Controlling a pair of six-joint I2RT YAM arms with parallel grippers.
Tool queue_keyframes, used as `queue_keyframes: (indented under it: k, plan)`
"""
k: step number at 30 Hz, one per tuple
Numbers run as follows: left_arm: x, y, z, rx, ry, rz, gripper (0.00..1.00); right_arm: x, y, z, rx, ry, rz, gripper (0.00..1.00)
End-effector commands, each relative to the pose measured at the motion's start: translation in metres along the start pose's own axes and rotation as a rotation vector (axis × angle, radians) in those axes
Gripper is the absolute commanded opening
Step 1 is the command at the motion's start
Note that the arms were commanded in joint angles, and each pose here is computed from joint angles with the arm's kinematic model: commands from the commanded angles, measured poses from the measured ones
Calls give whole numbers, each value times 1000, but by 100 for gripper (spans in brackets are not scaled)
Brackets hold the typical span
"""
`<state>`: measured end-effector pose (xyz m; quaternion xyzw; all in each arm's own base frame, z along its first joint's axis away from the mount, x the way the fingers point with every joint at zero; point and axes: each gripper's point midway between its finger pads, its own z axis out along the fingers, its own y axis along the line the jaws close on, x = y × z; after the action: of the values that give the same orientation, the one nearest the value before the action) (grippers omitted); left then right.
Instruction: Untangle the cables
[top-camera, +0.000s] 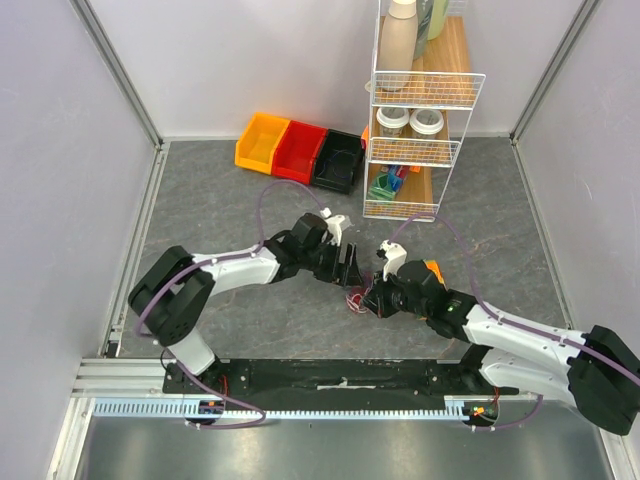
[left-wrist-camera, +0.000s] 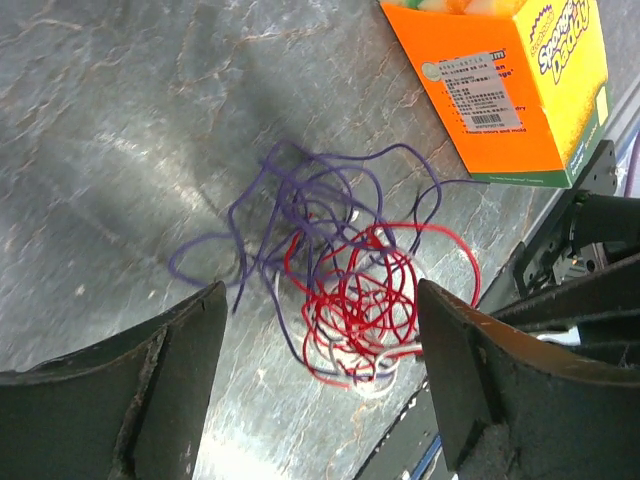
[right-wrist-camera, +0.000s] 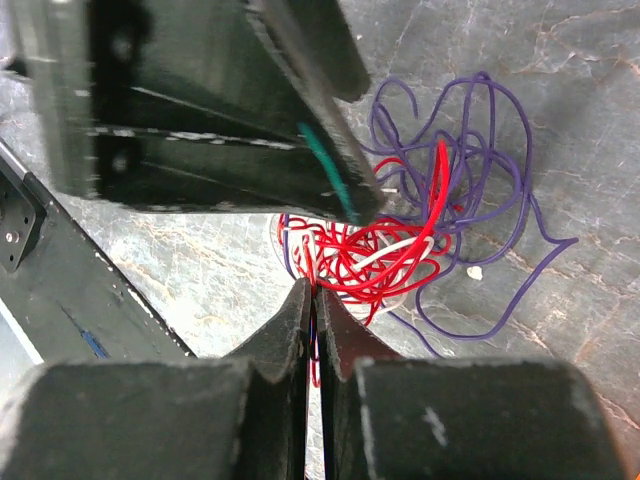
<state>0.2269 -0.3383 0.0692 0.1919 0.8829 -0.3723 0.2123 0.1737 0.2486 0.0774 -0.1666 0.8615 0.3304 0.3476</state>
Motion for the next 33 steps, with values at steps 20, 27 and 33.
queue_keyframes:
  k: [20,27,33]
  plan:
    - [-18,-19,-84,-31,-205,124,2,10,-16,-6,80,48,-28,6]
    - [-49,-30,-187,-171,-475,190,2,19,-38,-3,199,72,8,4]
    - [-89,-43,-337,-338,-929,233,2,26,-40,2,196,89,22,4]
